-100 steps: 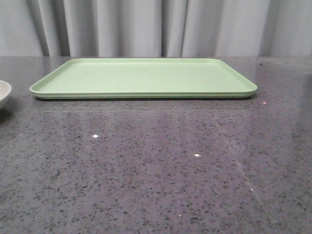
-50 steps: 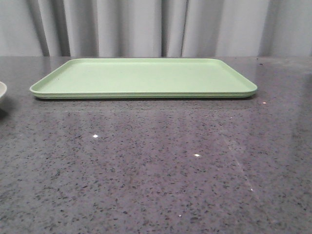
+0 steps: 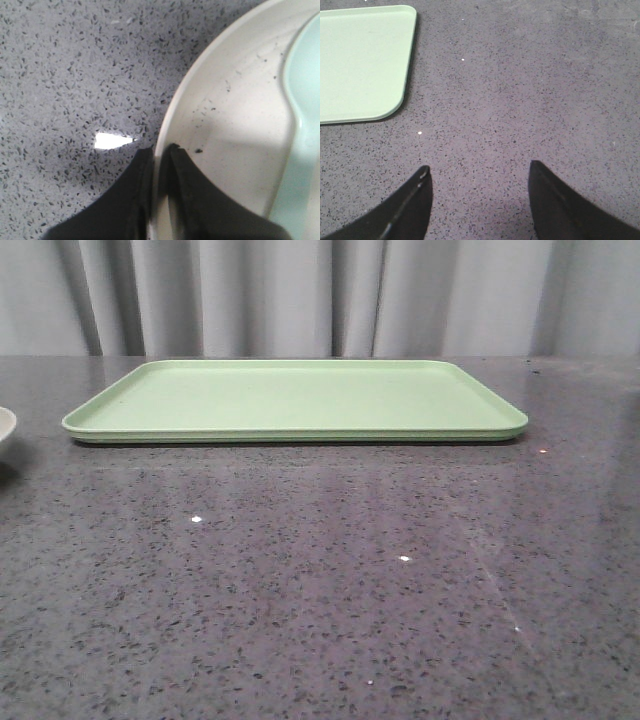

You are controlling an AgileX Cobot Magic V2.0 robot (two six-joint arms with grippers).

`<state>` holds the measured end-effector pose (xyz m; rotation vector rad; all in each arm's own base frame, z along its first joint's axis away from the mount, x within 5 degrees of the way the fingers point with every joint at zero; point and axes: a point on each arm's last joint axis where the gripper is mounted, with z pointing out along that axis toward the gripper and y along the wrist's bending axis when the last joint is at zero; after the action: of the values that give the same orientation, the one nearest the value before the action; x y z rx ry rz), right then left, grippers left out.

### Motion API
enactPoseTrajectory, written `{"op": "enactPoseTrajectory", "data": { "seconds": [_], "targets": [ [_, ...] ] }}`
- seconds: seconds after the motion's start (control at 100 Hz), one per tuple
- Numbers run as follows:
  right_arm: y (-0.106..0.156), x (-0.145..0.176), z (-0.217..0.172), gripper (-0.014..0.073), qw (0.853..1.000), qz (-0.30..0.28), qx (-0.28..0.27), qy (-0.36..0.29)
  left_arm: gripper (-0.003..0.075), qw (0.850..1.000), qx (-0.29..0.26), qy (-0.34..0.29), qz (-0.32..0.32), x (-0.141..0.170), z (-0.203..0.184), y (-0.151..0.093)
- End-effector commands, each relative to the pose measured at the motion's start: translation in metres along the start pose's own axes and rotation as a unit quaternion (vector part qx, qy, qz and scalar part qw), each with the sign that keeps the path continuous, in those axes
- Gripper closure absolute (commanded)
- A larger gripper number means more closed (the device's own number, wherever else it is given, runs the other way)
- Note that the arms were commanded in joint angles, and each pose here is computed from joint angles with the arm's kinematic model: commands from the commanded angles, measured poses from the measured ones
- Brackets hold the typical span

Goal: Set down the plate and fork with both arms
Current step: 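Grasp the cream plate rim with the left gripper, then lift the plate with the left gripper and carry it over the tray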

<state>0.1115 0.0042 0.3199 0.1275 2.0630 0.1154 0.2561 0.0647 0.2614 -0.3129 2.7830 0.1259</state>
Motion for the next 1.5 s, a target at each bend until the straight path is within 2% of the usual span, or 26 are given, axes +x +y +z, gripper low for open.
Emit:
{"op": "enactPoseTrajectory", "data": {
  "seconds": [0.0, 0.17, 0.4, 0.79, 0.99, 1.29, 1.49],
  "targets": [
    [0.001, -0.017, -0.004, 0.0158, 0.999, -0.011, -0.001, -0.05, 0.0741, 1.0, 0.003, -0.021, -0.004, -0.003, -0.011, 0.0],
    [0.001, -0.017, -0.004, 0.0158, 0.999, -0.012, -0.001, -0.049, 0.0741, 0.999, 0.025, -0.018, -0.008, -0.002, -0.012, -0.003],
    [0.001, -0.017, -0.004, 0.0158, 0.999, -0.012, -0.001, -0.049, 0.0741, 0.997, 0.037, -0.059, -0.018, 0.003, -0.036, -0.005],
    [0.001, -0.016, -0.004, 0.0158, 0.999, -0.012, -0.001, -0.048, 0.0741, 0.991, 0.091, -0.093, -0.035, 0.014, -0.065, -0.013],
    [0.001, -0.016, -0.004, 0.0158, 0.999, -0.012, 0.0, -0.048, 0.0741, 0.979, 0.16, -0.123, -0.033, 0.011, -0.078, -0.024],
    [0.001, -0.016, -0.004, 0.0158, 0.999, -0.012, 0.0, -0.048, 0.0741, 0.96, 0.22, -0.169, -0.043, -0.004, -0.098, -0.033],
    [0.001, -0.016, -0.004, 0.0158, 0.999, -0.012, 0.0, -0.048, 0.0741, 0.954, 0.245, -0.17, -0.011, -0.022, -0.101, -0.056]
  ]
}}
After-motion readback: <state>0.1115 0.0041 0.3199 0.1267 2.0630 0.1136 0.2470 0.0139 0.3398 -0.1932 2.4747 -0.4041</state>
